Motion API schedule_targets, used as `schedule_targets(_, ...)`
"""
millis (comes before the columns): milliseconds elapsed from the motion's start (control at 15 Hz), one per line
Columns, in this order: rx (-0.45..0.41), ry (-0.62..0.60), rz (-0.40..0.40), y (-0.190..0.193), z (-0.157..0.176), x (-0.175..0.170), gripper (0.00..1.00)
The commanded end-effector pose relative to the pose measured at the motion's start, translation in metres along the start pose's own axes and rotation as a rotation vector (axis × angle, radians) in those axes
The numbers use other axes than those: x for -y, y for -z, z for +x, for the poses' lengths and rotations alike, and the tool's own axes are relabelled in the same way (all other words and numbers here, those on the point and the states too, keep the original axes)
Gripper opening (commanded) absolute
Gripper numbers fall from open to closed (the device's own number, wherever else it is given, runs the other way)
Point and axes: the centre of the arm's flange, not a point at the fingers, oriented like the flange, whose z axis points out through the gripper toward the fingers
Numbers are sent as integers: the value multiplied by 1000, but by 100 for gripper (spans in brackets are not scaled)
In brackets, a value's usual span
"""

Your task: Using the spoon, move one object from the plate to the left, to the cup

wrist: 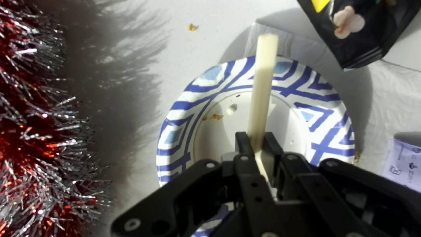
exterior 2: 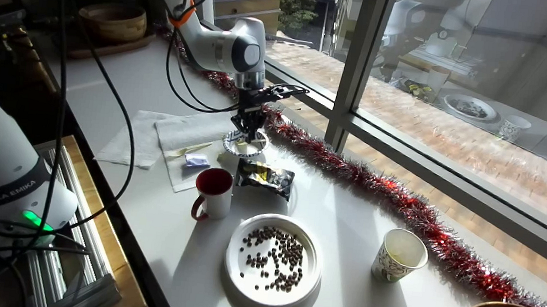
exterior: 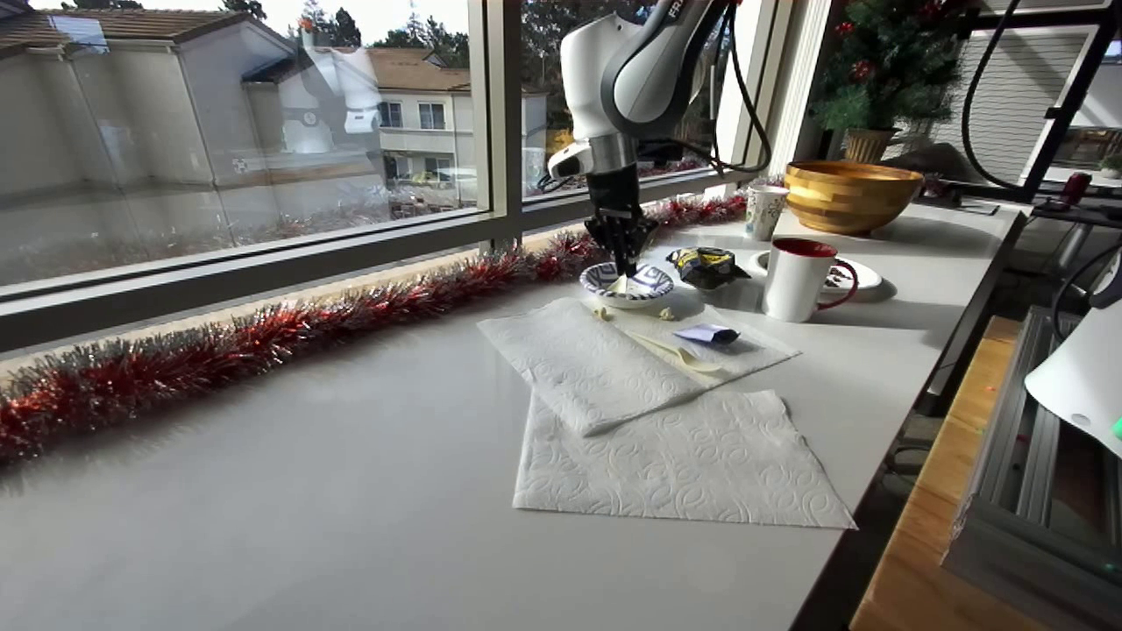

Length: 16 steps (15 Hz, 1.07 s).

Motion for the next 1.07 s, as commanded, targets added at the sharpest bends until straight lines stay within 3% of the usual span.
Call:
schedule_targets(0,-68,66,16,-9,-3,3,3)
schedule_targets(1000,-336,203,48,-29,-26,-1,3)
